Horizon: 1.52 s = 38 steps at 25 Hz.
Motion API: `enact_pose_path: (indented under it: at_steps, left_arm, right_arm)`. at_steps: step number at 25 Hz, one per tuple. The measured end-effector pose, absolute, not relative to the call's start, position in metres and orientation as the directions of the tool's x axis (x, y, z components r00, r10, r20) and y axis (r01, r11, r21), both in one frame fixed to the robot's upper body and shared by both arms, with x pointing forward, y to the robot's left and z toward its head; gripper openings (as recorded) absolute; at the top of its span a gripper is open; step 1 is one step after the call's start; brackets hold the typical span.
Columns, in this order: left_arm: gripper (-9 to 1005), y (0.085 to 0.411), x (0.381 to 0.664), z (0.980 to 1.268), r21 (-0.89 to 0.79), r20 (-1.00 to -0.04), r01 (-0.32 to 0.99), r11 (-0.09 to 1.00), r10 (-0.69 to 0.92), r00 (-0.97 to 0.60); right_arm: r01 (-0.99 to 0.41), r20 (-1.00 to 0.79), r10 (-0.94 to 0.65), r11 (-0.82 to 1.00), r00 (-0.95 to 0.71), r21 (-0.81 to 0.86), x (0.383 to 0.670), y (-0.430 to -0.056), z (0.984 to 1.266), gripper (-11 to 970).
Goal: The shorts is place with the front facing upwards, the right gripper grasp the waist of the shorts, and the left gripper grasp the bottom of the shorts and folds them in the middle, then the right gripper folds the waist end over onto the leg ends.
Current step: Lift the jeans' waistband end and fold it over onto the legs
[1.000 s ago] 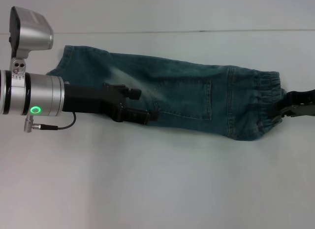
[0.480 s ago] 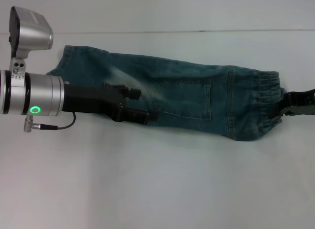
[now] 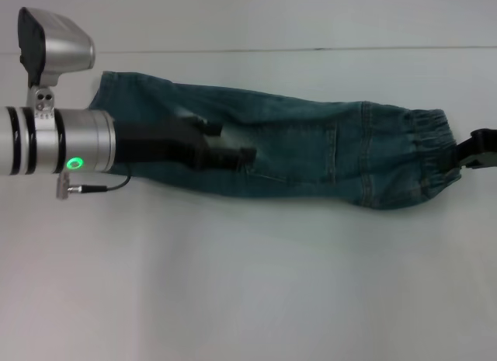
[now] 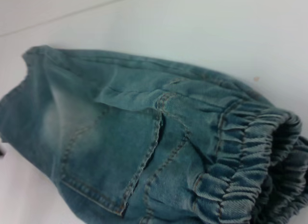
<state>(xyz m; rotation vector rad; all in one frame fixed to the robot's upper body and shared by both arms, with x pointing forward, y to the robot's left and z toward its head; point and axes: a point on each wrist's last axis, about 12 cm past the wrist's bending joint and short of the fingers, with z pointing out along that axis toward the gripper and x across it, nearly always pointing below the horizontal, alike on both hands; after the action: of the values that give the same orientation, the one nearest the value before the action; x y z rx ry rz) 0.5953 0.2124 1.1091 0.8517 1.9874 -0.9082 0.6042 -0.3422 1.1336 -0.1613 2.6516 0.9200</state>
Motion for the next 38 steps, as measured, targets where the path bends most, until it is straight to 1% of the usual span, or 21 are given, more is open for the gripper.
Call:
enact_pose_path:
  at_steps: [5, 10, 12, 14, 20, 25, 30, 35, 38]
  left_arm:
    - [799, 0.202, 0.607, 1.103, -0.287, -0.895, 0.757, 0.587, 0.118, -0.431]
    - [792, 0.186, 0.613, 1.096, -0.204, -0.962, 0.758, 0.619, 0.018, -0.274]
    - [790, 0.175, 0.615, 1.093, -0.118, -0.984, 0.767, 0.631, 0.029, -0.175]
    - [787, 0.164, 0.617, 1.088, -0.041, -0.991, 0.766, 0.641, 0.07, -0.112]
    - [590, 0.14, 0.619, 1.077, 0.138, -0.981, 0.738, 0.66, 0.195, 0.009]
    - [359, 0.133, 0.62, 1.074, 0.297, -0.947, 0.68, 0.67, 0.296, 0.122]
    - [119, 0.131, 0.621, 1.065, 0.395, -0.896, 0.667, 0.632, 0.426, 0.127]
    - [50, 0.125, 0.613, 1.054, 0.434, -0.855, 0.718, 0.544, 0.5, 0.138]
    - [9, 0.12, 0.608, 1.05, 0.436, -0.844, 0.745, 0.505, 0.516, 0.144]
  right_arm:
    - [-0.228, -0.366, 0.01, 0.766, -0.931, 0.602, 0.597, -0.356, 1.147, 71]
    - [-0.247, -0.357, -0.005, 0.731, -0.934, 0.636, 0.585, -0.363, 1.15, 71]
    - [-0.248, -0.349, -0.01, 0.723, -0.937, 0.645, 0.581, -0.366, 1.15, 72]
    - [-0.248, -0.346, -0.012, 0.719, -0.938, 0.649, 0.579, -0.367, 1.15, 72]
    - [-0.285, -0.365, -0.024, 0.672, -0.931, 0.683, 0.569, -0.373, 1.164, 72]
    - [-0.346, -0.405, -0.038, 0.594, -0.914, 0.726, 0.559, -0.375, 1.181, 68]
    - [-0.378, -0.449, -0.017, 0.57, -0.893, 0.729, 0.555, -0.382, 1.196, 70]
    - [-0.381, -0.467, 0.003, 0.573, -0.885, 0.726, 0.554, -0.388, 1.203, 78]
    - [-0.393, -0.482, 0.011, 0.561, -0.876, 0.728, 0.554, -0.388, 1.208, 83]
